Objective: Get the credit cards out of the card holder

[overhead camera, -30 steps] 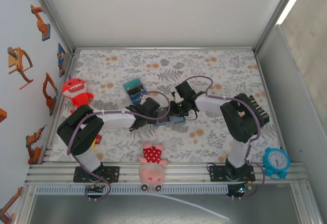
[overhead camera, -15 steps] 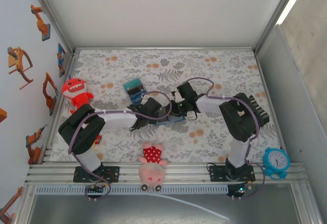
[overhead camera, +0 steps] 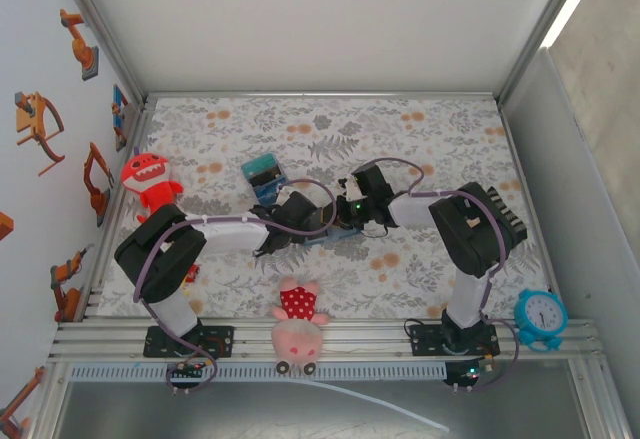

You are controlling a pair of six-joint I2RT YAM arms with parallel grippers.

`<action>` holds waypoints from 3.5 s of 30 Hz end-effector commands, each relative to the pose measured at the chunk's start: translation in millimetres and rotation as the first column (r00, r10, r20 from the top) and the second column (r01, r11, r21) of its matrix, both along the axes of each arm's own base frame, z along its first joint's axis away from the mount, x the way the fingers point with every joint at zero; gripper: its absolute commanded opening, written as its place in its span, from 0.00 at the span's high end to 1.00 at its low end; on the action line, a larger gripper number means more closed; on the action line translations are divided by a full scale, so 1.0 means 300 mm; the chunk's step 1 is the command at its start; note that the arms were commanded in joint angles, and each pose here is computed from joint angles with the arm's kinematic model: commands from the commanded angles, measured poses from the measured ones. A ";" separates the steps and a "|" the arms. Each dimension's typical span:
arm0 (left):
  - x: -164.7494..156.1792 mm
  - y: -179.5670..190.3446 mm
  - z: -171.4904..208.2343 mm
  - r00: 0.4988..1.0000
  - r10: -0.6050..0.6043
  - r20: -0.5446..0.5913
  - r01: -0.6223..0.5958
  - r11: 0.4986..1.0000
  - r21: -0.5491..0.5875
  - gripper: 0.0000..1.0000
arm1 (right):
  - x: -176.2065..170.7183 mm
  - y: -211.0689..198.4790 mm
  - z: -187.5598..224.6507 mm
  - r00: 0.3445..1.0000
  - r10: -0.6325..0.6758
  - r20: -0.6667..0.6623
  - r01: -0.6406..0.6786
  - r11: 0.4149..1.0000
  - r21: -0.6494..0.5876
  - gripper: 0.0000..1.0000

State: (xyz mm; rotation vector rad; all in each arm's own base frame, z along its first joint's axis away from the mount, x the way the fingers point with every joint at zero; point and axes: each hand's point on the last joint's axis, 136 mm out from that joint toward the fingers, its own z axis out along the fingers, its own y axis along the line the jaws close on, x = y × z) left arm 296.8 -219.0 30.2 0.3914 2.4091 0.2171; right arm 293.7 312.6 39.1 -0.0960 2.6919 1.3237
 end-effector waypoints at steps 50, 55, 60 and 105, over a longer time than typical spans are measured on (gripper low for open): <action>-0.017 0.005 -0.024 0.999 -0.009 -0.040 0.011 0.998 0.066 0.03 | 0.047 -0.058 0.075 0.998 -0.063 0.006 0.061 0.982 0.179 0.88; -0.016 0.003 -0.021 0.999 -0.009 -0.037 0.011 0.998 0.064 0.03 | 0.050 -0.064 0.079 0.998 -0.067 0.010 0.065 0.982 0.179 0.92; -0.016 0.003 -0.021 0.999 -0.009 -0.038 0.011 0.998 0.064 0.03 | 0.054 -0.075 0.075 0.997 -0.075 0.011 0.072 0.982 0.176 0.93; 0.002 -0.054 0.187 0.998 -0.039 0.042 0.043 0.995 -0.089 0.03 | 0.064 -0.234 0.168 0.977 -0.047 0.207 0.081 0.984 -0.158 1.00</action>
